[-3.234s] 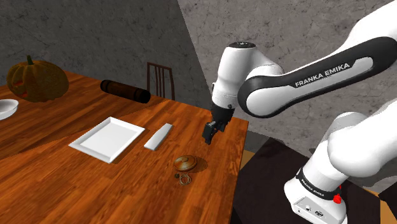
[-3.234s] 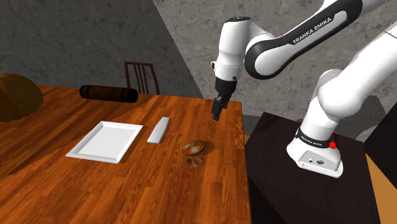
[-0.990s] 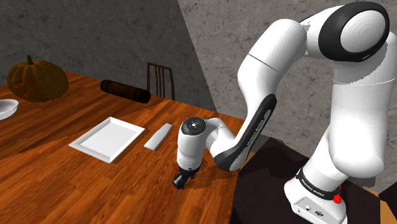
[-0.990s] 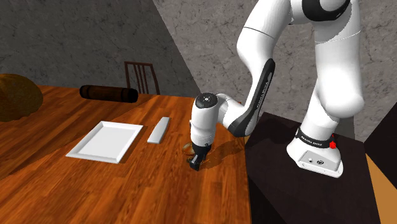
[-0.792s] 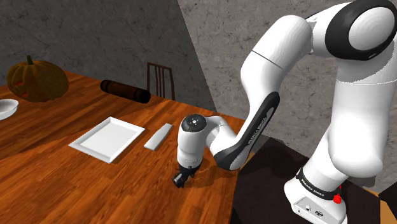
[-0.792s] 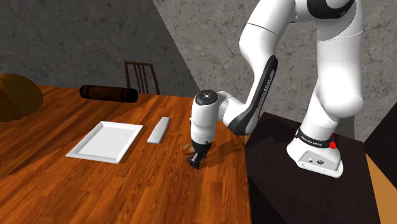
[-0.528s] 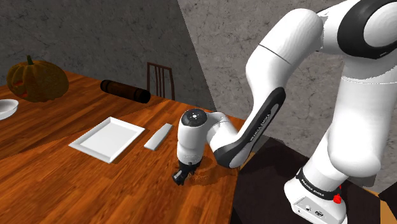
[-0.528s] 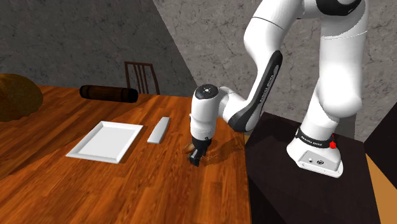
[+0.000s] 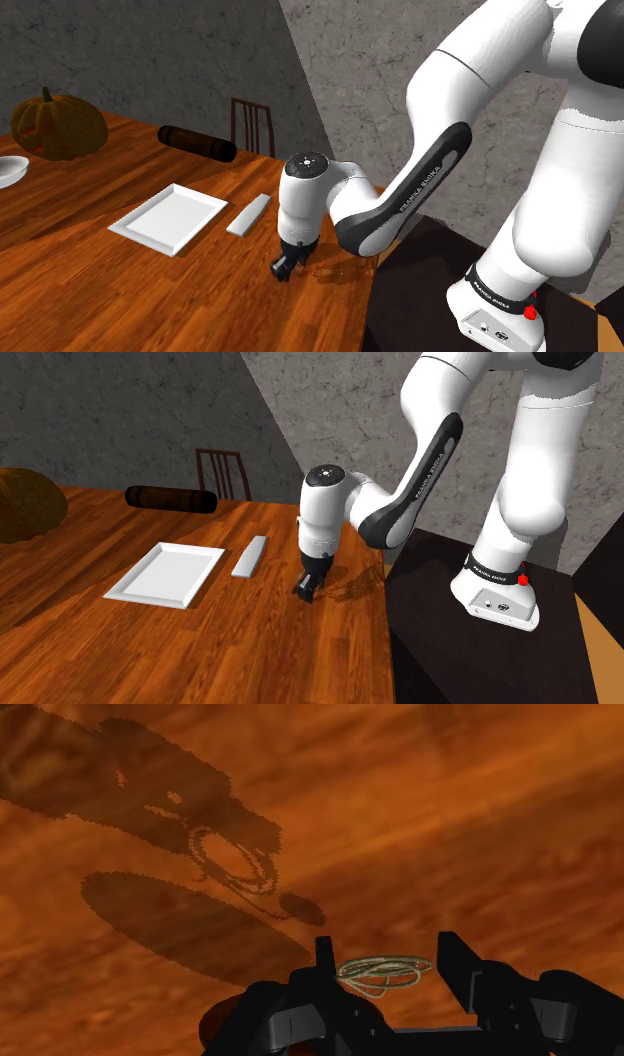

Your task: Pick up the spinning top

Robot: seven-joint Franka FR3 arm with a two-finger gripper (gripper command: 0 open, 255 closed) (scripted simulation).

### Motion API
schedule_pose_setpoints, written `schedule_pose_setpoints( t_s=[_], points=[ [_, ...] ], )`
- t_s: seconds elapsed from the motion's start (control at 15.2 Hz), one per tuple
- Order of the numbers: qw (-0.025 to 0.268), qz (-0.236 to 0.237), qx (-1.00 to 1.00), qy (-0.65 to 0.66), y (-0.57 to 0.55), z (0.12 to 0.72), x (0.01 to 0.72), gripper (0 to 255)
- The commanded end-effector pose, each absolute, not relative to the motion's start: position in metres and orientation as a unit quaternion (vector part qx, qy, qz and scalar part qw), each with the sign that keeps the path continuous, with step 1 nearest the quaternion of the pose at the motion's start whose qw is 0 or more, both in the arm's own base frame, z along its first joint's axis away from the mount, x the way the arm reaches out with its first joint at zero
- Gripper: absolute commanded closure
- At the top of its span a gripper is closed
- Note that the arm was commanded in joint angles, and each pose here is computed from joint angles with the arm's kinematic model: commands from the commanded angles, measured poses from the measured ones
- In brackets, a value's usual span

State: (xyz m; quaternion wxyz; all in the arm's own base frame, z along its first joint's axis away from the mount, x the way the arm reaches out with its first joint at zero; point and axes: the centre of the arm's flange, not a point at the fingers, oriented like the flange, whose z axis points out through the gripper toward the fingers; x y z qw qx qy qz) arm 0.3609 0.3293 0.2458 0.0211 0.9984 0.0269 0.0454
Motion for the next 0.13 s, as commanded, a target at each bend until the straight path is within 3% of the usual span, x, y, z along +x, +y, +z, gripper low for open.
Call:
schedule_pose_setpoints(
  t_s=[0.0,0.07],
  points=[
    [0.021,0.045,0.998,0.027,0.3288,0.2534,0.3607,255],
    [0.021,0.045,0.998,0.027,0.3288,0.2534,0.3607,255]
  ],
)
